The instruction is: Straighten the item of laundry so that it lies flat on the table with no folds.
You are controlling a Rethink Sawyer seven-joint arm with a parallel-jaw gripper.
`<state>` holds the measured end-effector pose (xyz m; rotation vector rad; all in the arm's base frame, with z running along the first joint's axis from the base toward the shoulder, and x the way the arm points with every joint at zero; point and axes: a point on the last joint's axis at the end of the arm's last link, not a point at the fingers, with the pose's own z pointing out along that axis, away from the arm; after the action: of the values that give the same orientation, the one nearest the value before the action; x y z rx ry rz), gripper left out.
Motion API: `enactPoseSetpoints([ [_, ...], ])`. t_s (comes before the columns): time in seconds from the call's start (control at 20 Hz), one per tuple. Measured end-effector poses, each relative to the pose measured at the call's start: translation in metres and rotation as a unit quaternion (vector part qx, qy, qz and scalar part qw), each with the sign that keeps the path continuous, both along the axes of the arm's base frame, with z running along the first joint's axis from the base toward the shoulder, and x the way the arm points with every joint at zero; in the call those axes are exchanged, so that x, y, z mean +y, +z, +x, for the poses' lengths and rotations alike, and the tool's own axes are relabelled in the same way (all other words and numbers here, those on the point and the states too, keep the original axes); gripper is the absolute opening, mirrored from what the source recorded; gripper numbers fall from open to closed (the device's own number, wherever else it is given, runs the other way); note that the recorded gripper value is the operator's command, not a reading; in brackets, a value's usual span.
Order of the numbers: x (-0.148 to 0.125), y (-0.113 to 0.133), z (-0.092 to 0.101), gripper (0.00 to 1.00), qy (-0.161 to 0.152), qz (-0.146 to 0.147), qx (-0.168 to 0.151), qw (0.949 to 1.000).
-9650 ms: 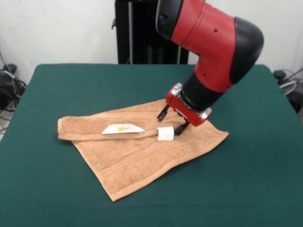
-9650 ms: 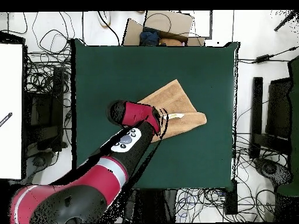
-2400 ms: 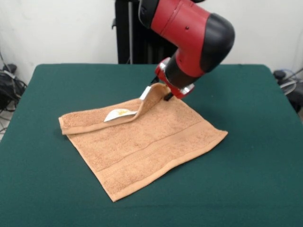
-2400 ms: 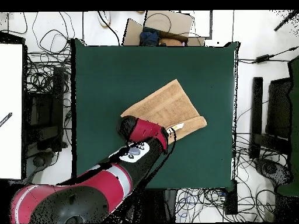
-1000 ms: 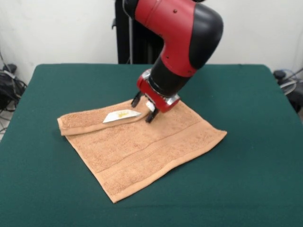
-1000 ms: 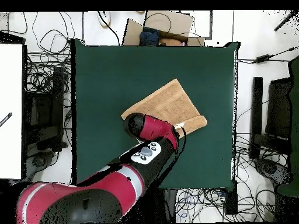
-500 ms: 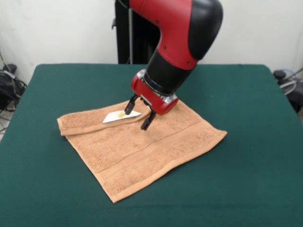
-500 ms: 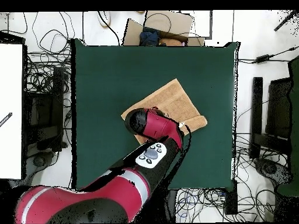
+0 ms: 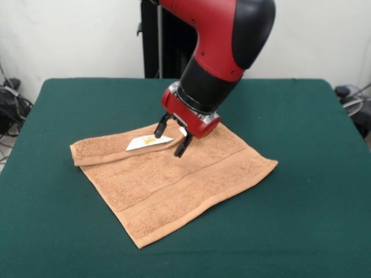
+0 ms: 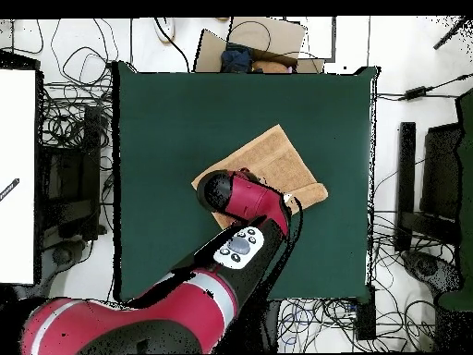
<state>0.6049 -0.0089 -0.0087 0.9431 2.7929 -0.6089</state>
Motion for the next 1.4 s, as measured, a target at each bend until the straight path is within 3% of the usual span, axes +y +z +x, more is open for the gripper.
enactPoseSetpoints([
  [0.5, 0.010, -0.009, -0.014, 1.00, -0.023, 0.031, 0.048, 0.9981],
  [1.4, 0.023, -0.017, -0.020, 1.00, -0.028, 0.050, 0.069, 0.9960],
])
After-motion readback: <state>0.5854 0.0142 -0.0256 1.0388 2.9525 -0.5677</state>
